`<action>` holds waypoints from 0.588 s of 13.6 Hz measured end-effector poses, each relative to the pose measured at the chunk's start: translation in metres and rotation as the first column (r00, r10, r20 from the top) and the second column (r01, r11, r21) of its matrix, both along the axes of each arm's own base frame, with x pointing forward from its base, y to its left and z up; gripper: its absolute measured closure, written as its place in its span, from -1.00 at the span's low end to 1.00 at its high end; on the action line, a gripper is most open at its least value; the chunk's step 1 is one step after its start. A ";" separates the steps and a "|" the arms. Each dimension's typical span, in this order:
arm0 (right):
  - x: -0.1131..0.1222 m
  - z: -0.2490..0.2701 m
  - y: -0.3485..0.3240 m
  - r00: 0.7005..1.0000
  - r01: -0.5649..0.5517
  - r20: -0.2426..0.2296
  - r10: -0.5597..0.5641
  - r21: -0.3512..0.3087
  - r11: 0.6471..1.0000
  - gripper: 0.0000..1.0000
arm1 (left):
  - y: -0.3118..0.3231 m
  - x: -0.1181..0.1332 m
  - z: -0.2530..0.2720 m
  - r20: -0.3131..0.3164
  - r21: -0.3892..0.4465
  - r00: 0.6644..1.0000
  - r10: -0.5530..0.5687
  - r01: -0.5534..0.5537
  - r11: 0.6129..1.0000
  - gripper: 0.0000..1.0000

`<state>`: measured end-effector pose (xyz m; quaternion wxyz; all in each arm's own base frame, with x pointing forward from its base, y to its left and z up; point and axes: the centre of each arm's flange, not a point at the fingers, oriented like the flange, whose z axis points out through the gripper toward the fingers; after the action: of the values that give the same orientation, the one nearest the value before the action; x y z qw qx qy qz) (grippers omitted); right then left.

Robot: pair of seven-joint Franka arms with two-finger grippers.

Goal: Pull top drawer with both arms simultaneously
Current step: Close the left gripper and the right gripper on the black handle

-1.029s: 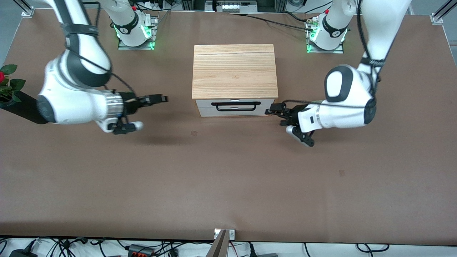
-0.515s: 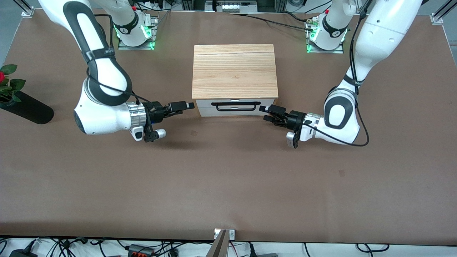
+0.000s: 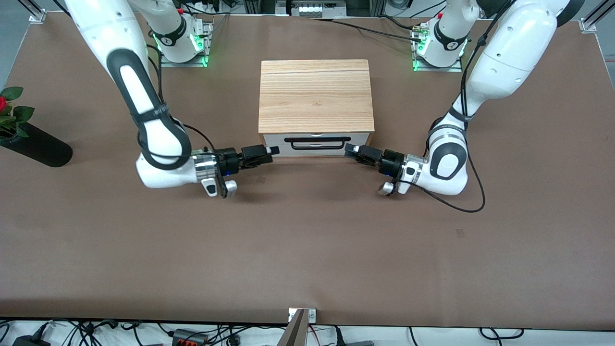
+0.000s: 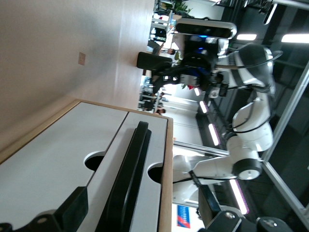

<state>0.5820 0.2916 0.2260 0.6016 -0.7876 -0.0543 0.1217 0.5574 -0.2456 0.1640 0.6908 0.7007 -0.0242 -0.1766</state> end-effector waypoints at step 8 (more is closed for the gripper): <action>-0.024 -0.029 0.043 0.992 -0.028 0.128 0.016 0.091 0.995 -0.98 | -0.008 -0.008 -0.013 -0.057 -0.017 0.998 -0.007 0.007 1.000 -0.16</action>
<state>0.5580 0.3344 0.1968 0.6315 -0.7643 -0.1067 0.0754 0.5495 -0.2541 0.1508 0.6964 0.6896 -0.0083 -0.1988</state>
